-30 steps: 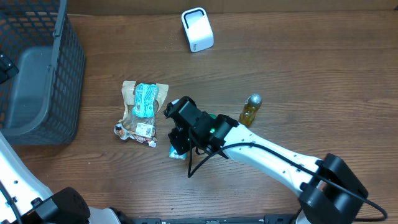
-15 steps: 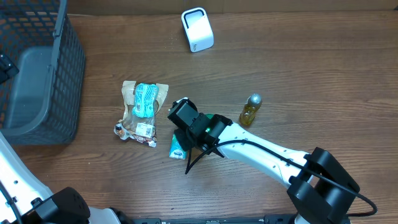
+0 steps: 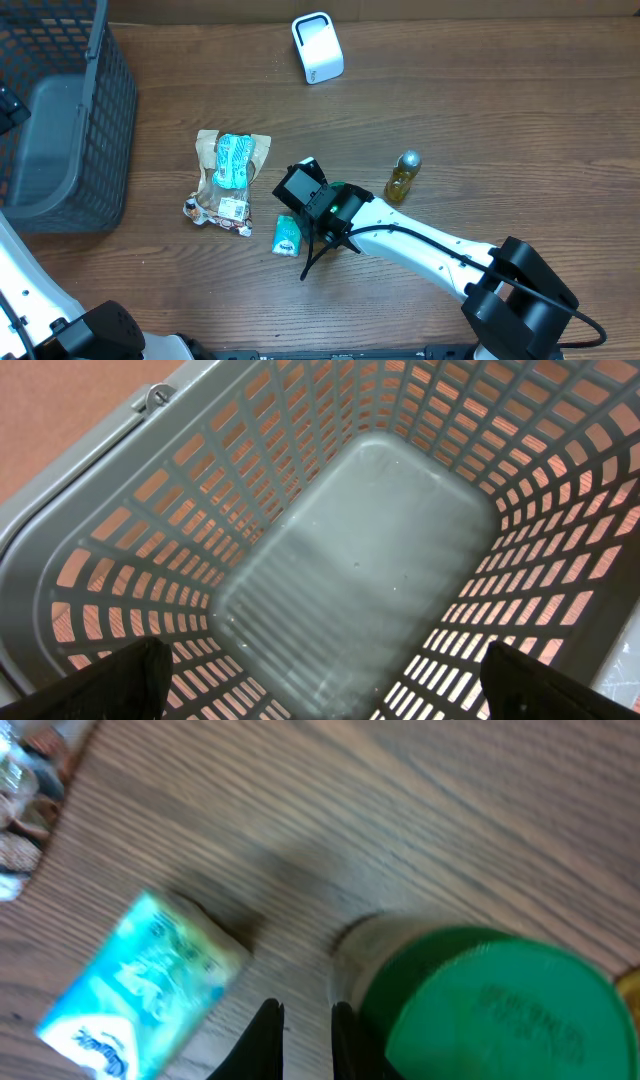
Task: Scan the item barcode
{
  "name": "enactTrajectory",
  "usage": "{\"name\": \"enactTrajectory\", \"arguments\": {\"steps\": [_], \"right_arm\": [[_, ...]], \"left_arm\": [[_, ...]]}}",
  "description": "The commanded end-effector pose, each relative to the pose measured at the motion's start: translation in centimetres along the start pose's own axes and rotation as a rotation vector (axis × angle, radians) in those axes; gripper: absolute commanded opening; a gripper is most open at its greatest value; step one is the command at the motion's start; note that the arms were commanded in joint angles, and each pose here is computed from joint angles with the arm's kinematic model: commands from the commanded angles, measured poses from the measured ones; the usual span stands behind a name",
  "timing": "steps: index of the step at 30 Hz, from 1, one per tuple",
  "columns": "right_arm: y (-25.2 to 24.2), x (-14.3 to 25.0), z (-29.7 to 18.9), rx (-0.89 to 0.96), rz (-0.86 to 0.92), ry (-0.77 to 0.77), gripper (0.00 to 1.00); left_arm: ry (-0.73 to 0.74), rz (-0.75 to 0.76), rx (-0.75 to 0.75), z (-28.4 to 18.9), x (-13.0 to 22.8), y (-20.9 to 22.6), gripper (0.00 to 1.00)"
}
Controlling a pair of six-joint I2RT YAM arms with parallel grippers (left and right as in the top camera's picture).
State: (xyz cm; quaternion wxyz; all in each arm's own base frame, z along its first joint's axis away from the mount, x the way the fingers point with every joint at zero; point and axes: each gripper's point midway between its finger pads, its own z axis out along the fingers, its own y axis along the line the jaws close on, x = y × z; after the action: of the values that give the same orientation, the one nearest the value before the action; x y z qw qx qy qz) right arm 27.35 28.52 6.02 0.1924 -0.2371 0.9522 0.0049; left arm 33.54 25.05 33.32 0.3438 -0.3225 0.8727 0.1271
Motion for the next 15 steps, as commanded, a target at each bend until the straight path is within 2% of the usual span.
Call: {"name": "enactTrajectory", "arguments": {"steps": [1, 10, 15], "right_arm": [[-1.3, -0.3, -0.3, 0.067, -0.006, -0.010, 0.13], [-2.6, 0.9, -0.4, 0.133, -0.025, 0.035, 0.14], [-0.5, 0.3, -0.9, 0.024, -0.013, 0.039, 0.14]], "left_arm": [[-0.010, 0.019, 0.010, -0.1, -0.4, -0.2, 1.00], [-0.010, 0.019, 0.010, -0.1, -0.4, -0.2, 0.99], [-0.010, 0.019, 0.010, -0.1, -0.4, -0.2, 1.00]]}}
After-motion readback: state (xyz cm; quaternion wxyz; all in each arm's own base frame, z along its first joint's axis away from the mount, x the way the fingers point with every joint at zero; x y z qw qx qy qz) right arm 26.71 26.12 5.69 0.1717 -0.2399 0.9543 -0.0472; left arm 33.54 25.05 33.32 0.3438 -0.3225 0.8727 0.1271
